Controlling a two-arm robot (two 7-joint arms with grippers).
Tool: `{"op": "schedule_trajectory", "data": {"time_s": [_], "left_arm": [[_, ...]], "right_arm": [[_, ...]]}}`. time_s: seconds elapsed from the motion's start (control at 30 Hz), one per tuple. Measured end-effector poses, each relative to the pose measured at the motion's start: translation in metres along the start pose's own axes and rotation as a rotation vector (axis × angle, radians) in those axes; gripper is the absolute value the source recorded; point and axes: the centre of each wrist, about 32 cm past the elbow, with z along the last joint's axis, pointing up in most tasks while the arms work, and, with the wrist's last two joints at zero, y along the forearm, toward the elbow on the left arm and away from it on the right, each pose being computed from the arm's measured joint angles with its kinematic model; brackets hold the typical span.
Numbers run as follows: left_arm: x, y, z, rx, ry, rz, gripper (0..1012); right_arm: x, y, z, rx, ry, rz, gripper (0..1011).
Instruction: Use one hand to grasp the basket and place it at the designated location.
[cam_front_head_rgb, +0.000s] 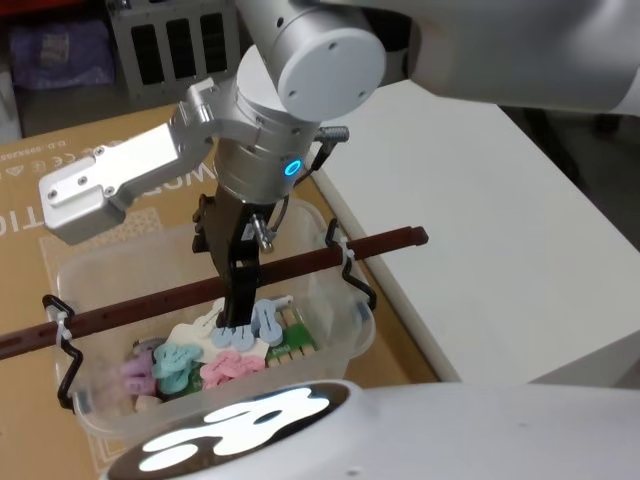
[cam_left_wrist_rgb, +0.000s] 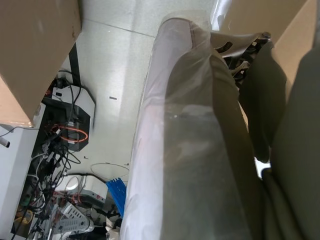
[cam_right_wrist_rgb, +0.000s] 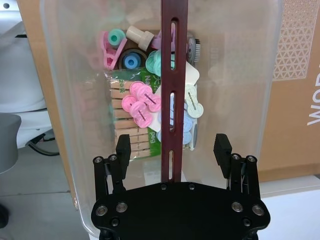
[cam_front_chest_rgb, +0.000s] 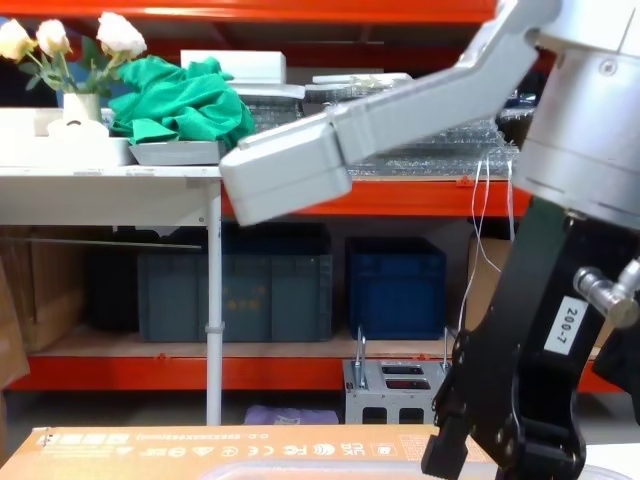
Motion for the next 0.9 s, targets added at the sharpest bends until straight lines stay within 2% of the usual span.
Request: {"op": "schedule_trajectory", "data": {"time_s": [0.23, 0.53, 0.7, 0.73, 0.77, 0.9], "left_arm": [[0.0, 0.0, 0.0, 0.0, 0.0, 0.0, 0], [0.0, 0.0, 0.0, 0.0, 0.0, 0.0, 0], [0.0, 0.0, 0.0, 0.0, 0.0, 0.0, 0], [0.0, 0.0, 0.0, 0.0, 0.0, 0.0, 0], [0.0, 0.0, 0.0, 0.0, 0.0, 0.0, 0], [0.0, 0.0, 0.0, 0.0, 0.0, 0.0, 0]], "right_arm": [[0.0, 0.012, 0.001, -0.009, 0.002, 0.034, 1001], [0.001, 0.016, 0.001, -0.016, 0.011, 0.045, 1000], [-0.001, 0.015, -0.001, -0.016, 0.016, 0.035, 902], [-0.002, 0.015, -0.001, -0.015, 0.017, 0.03, 858], [-0.002, 0.015, -0.001, -0.015, 0.017, 0.03, 858], [-0.004, 0.014, -0.002, -0.015, 0.019, 0.021, 728]]}}
